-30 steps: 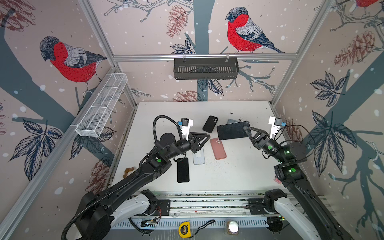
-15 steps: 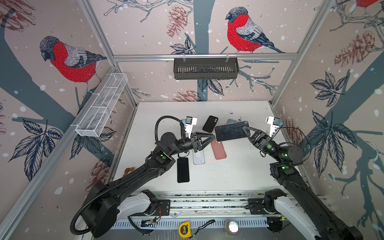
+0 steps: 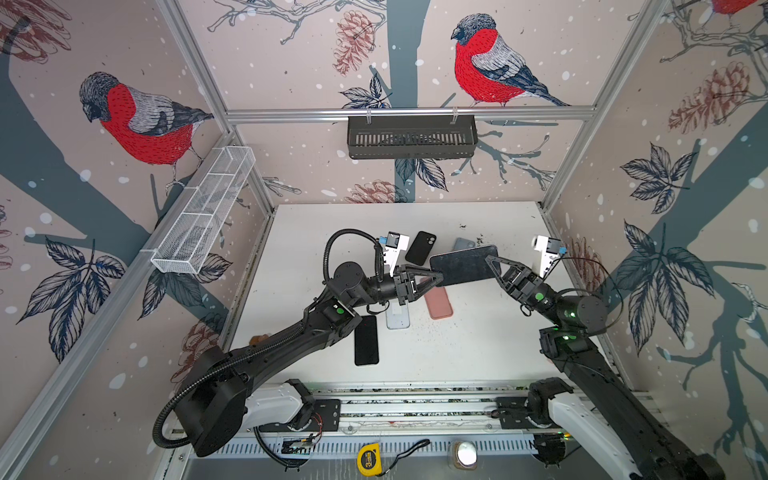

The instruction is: Put the phone into the phone case

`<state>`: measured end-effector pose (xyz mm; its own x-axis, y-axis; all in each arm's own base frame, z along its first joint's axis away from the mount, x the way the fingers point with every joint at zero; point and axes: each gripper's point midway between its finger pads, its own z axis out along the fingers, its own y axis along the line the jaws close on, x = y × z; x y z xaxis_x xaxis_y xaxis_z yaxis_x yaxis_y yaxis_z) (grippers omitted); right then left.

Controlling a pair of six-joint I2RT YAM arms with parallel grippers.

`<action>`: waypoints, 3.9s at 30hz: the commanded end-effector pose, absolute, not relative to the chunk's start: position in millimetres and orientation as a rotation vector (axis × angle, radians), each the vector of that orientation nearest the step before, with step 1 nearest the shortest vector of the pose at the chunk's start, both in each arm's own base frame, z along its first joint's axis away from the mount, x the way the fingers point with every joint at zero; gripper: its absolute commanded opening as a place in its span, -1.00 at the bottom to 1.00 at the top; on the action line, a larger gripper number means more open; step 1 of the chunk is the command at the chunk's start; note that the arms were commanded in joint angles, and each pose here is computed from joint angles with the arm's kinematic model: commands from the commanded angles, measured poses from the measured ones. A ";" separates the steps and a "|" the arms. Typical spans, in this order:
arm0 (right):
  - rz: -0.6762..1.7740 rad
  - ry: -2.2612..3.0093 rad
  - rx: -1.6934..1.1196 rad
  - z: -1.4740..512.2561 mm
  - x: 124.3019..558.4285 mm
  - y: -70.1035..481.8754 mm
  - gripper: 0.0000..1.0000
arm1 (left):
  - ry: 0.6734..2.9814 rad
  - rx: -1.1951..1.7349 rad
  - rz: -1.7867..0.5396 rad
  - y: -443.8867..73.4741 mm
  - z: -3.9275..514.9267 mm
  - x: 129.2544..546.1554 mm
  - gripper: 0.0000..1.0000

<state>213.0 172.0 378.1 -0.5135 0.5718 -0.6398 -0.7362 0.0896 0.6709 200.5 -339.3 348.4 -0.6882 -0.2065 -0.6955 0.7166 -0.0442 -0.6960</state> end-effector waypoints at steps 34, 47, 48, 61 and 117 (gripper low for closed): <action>1.662 1.560 -0.787 347.5 152.6 218.1 -0.08 | 1.687 0.981 -1.626 -300.1 348.6 186.1 -1.00; 1.634 1.559 -0.763 351.5 158.1 218.9 -0.94 | 1.697 0.977 -1.619 -299.7 346.4 187.3 -0.71; 1.627 1.552 -0.757 353.4 158.4 218.4 -0.95 | 1.691 0.976 -1.608 -299.4 348.0 187.8 -0.51; 0.839 1.807 -0.195 302.0 259.8 137.9 -0.98 | 2.130 0.747 -0.822 -271.3 256.7 295.5 0.00; 0.786 1.819 -0.143 272.4 259.0 127.3 -0.99 | 2.893 0.484 -0.266 -272.1 -1.6 305.4 -1.00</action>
